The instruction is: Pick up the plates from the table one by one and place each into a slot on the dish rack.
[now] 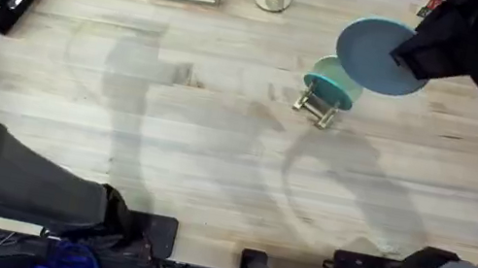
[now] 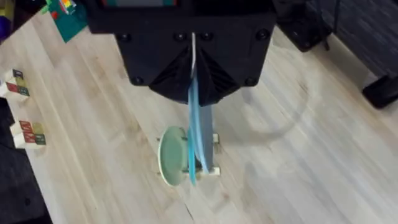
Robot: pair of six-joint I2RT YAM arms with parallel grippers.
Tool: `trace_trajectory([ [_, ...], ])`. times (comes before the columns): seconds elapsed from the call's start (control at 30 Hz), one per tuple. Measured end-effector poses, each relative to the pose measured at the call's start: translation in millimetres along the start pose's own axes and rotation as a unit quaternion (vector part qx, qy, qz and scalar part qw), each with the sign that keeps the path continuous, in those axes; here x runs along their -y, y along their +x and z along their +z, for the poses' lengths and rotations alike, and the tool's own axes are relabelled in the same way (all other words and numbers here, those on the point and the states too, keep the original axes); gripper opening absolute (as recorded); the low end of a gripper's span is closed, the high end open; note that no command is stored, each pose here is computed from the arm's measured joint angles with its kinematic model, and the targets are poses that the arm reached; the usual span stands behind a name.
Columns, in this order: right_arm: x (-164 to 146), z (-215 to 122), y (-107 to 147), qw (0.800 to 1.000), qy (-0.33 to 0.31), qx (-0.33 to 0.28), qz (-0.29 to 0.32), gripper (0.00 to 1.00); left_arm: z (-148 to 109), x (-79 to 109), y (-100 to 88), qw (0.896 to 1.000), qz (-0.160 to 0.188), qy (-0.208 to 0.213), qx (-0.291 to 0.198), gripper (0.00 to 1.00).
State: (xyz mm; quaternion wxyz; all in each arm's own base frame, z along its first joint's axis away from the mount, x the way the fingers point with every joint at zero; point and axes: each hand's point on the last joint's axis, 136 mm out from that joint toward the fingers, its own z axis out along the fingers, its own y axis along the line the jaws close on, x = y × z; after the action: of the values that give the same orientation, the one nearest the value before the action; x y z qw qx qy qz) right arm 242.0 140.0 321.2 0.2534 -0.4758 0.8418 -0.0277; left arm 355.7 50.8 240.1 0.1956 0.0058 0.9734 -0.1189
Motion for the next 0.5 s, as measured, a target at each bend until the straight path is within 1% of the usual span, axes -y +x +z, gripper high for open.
trace_trajectory([
  [0.17, 3.0, 4.8, 1.1, 1.0, 0.006, -0.011, -0.001, 0.034, 0.0, 0.0, 0.0, 1.0, 0.0, 0.0, 0.0, 0.994],
  [0.33, 5.7, 4.9, -2.3, 1.0, 0.012, -0.005, -0.003, 0.034, -0.1, 0.0, 0.0, 1.0, 0.0, 0.0, 0.0, 0.994],
  [0.5, 5.9, 4.9, -2.6, 1.0, 0.012, -0.005, -0.017, 0.034, 0.0, 0.0, 0.0, 1.0, 0.0, 0.0, 0.0, 0.994],
])
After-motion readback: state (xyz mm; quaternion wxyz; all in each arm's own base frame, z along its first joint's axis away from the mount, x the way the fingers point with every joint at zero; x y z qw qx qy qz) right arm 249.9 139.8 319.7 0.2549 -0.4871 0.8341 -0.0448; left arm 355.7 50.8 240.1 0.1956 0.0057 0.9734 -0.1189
